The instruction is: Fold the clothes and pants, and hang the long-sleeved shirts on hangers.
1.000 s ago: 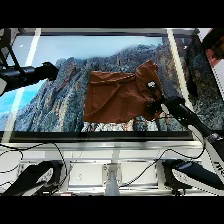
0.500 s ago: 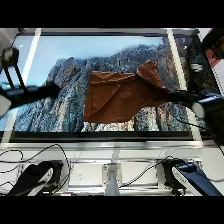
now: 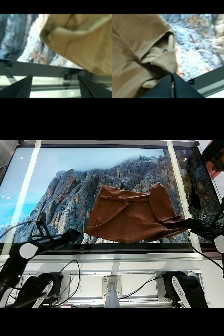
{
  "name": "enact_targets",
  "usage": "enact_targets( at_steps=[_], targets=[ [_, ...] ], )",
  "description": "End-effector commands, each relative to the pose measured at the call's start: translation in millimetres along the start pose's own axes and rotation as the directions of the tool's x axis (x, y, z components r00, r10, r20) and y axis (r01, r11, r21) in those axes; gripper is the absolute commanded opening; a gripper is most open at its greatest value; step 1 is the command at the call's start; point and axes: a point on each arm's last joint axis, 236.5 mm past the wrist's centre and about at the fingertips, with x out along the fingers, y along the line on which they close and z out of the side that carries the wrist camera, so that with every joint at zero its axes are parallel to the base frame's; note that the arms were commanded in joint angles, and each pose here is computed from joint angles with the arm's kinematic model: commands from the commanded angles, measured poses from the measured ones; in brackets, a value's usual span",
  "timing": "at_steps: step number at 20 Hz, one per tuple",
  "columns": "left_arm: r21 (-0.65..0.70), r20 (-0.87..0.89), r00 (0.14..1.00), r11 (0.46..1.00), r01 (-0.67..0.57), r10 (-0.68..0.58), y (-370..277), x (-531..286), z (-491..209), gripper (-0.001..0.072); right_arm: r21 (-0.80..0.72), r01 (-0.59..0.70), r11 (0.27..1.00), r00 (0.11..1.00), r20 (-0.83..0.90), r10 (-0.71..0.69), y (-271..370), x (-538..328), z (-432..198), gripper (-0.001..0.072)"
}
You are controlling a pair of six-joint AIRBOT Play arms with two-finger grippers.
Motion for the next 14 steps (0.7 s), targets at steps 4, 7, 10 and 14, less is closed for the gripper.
enact_targets(
  at_steps=[4, 7, 10, 14],
  targets=[
    [-0.024, 0.022, 0.999, 0.999, 0.038, -0.038, 2, 28, -2, 0.0601, 0.04, -0.066, 0.997, 0.998, 0.01, 0.066, 13, -1, -1, 0.0012],
    [-0.1, -0.05, 0.999, 0.995, 0.011, -0.016, 8, 53, -15, 0.0602, 0.039, -0.066, 0.997, 0.998, 0.01, 0.065, 13, -1, -1, 0.0012],
    [-0.144, -0.071, 0.997, 0.989, -0.013, 0.003, 9, 75, -16, 0.0601, 0.038, -0.063, 0.997, 0.998, 0.012, 0.062, 12, -1, -1, 0.0012],
    [-0.116, -0.034, 0.999, 0.993, -0.033, 0.029, 4, 95, 3, 0.0601, 0.028, -0.046, 0.999, 0.999, 0.017, 0.046, 8, -1, 0, 0.0012]
  ],
)
